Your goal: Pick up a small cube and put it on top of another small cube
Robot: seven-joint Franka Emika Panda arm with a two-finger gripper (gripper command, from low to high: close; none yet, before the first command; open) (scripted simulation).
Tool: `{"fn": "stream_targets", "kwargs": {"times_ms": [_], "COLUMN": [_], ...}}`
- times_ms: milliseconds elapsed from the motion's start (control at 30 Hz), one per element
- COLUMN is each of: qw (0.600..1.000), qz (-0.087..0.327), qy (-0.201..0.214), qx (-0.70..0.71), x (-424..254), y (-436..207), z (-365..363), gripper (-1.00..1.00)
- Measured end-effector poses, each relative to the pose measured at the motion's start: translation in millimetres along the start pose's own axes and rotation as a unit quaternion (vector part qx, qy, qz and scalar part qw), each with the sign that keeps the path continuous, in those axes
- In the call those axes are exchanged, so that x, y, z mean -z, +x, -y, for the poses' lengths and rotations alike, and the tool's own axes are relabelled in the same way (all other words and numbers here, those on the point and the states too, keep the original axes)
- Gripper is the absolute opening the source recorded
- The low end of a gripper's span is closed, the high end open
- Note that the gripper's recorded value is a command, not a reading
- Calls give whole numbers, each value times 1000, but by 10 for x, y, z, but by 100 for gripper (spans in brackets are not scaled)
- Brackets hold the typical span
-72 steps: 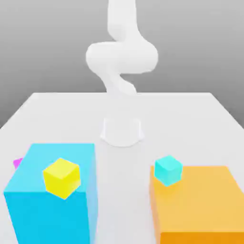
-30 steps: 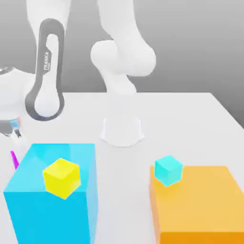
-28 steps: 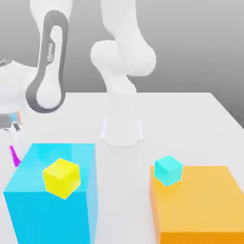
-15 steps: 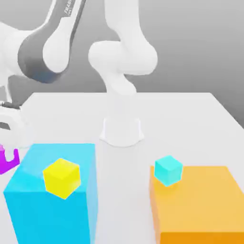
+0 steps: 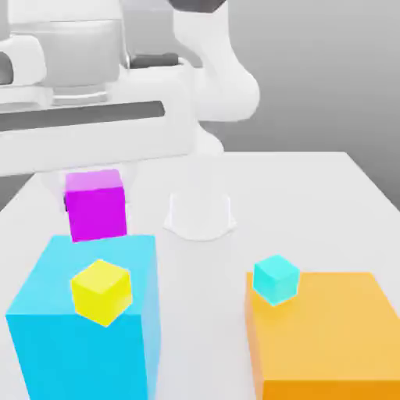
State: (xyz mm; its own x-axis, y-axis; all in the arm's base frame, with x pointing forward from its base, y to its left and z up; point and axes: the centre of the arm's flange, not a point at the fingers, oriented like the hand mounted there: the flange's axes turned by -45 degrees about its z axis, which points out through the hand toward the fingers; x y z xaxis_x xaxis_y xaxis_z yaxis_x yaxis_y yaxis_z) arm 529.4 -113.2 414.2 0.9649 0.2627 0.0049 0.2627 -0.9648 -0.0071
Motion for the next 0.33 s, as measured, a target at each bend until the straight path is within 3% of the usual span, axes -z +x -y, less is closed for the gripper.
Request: {"fn": "stream_targets", "kwargs": {"times_ms": [33,233,333], "qw": [1000,1000,1000], "qz": [1,2,2], "qy": [0,-2,-3], "qx": [-2,-8,-1], "x": [-133,-198,113], "y": [-16,-54,-9], "z": [-17,-81,-18], "gripper": [100,100,100]}}
